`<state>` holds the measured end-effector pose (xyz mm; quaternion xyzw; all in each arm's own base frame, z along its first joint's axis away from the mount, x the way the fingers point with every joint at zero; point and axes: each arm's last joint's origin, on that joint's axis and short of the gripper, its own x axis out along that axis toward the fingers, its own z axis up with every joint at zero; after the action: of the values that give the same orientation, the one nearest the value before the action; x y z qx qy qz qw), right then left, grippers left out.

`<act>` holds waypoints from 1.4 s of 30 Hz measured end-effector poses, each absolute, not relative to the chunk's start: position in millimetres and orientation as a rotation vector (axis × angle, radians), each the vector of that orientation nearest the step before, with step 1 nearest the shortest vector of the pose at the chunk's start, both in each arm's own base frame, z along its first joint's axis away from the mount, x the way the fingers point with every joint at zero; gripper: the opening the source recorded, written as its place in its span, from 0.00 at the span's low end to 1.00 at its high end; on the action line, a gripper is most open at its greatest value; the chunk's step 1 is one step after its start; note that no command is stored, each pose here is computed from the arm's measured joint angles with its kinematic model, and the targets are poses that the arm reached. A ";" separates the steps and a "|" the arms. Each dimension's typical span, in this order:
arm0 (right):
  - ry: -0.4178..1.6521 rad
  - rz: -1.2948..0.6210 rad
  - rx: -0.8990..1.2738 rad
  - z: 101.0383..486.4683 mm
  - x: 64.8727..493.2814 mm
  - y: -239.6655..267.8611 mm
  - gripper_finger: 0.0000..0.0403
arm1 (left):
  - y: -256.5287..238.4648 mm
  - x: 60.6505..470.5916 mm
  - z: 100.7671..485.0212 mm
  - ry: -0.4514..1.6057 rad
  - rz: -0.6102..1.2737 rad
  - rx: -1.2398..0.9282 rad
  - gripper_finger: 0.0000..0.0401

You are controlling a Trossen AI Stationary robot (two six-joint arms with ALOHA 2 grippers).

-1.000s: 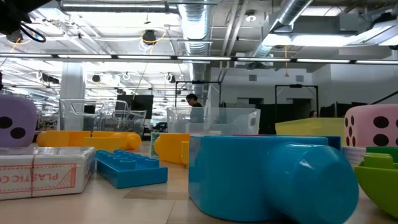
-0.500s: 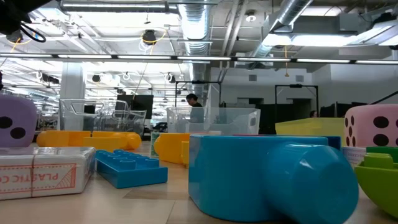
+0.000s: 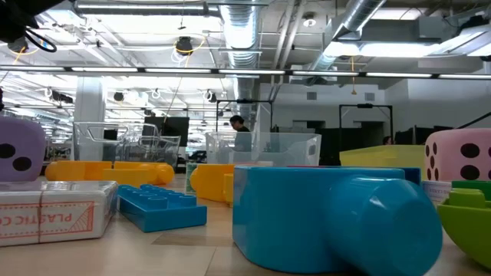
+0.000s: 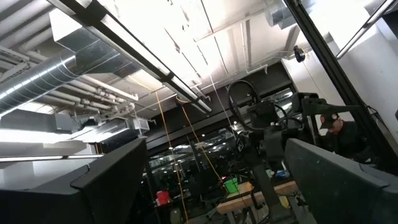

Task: Pick & Place Toys
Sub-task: Put the pink die into the top transparent bin

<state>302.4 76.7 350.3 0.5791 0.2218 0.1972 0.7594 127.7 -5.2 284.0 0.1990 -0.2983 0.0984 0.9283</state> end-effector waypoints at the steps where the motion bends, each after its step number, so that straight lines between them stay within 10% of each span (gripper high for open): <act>1: 0.453 0.394 1.237 349.7 303.0 75.6 0.99 | -5.2 127.7 284.0 -0.611 0.201 0.407 0.94; 7: 0.334 0.245 1.135 348.0 305.9 66.9 0.99 | -5.2 127.7 284.0 -0.611 0.201 0.405 0.94; 18: 0.529 0.572 0.722 337.9 294.1 91.4 0.99 | -5.2 127.7 283.9 -0.610 0.201 0.405 0.94; 26: 1.022 0.181 0.365 325.7 248.9 110.6 0.99 | -5.1 127.7 283.9 -0.610 0.202 0.405 0.94; 42: 1.193 -0.121 0.333 329.1 206.1 132.5 0.99 | -5.2 128.6 282.7 -0.597 0.190 0.382 0.94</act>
<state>206.1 132.5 329.1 0.1559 0.5588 -0.0568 0.8125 128.6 -5.2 282.7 0.1866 -0.2920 0.0927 0.9334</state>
